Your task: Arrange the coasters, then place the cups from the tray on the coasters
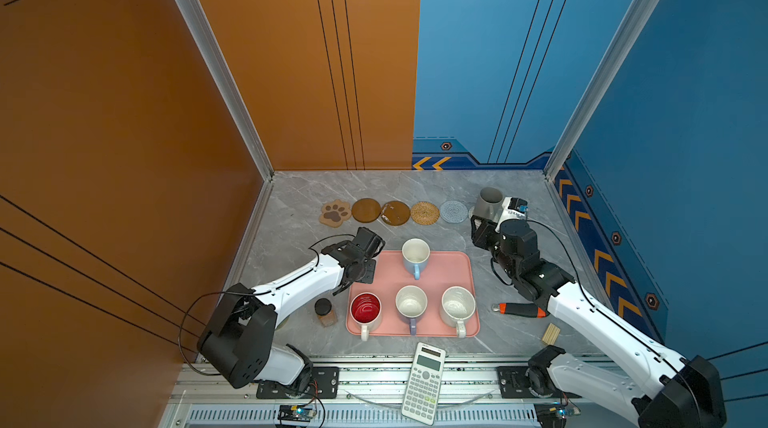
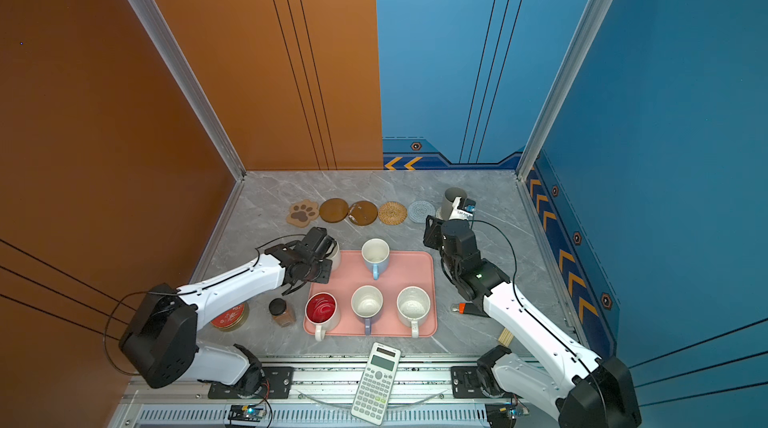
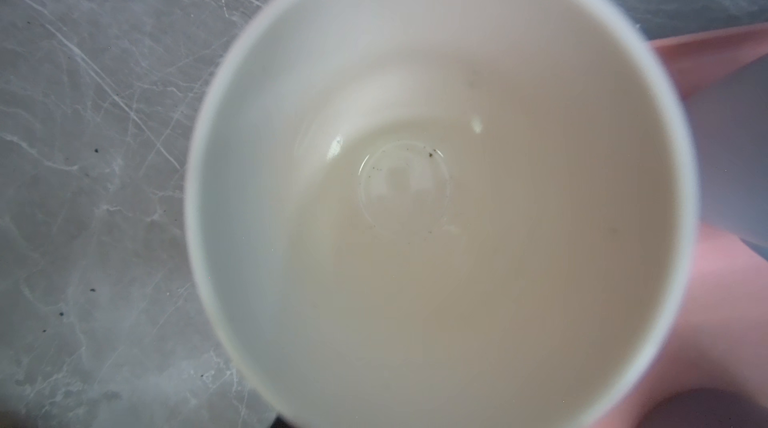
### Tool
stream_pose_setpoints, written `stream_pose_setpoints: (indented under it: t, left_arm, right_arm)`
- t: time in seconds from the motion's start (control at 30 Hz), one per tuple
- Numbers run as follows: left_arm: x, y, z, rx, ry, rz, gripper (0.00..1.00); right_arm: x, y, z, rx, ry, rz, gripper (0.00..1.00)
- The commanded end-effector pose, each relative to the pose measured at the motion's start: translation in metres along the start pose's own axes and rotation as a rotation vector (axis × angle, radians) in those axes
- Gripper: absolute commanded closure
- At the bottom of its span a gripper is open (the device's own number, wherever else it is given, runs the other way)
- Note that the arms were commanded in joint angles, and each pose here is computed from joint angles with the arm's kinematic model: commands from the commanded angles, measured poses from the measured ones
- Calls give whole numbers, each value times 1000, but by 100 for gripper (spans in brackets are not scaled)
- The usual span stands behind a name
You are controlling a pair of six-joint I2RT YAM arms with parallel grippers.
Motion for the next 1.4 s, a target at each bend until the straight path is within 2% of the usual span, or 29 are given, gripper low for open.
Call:
stream_pose_setpoints:
  t: [0.0,0.3,0.47,1.37]
  left_arm:
    - [-10,-1,-2,16,-14,1,73]
    - [-10,-2,-2,19,-12,-1,84]
    - [-10,-2,-2,21,-12,-1,100]
    - [-32,-13,-22,108,-96,-4,100]
  right_arm:
    - [0,0,2,-9,-2,21,56]
    - [1,-2,3,-5,0,22,56]
    - [0,-2,3,-5,0,22,56]
    - [4,-2,10,-9,18,25,56]
Point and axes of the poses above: each gripper's point midway between its finger pads, its own z axis out along the fingers, its own y axis along the line the jaws close on, x = y × z, the point moved 2 cm from there along -z, back along the fingers, and after that the axes turned 8 degrees about z, right-handed, at the moved point
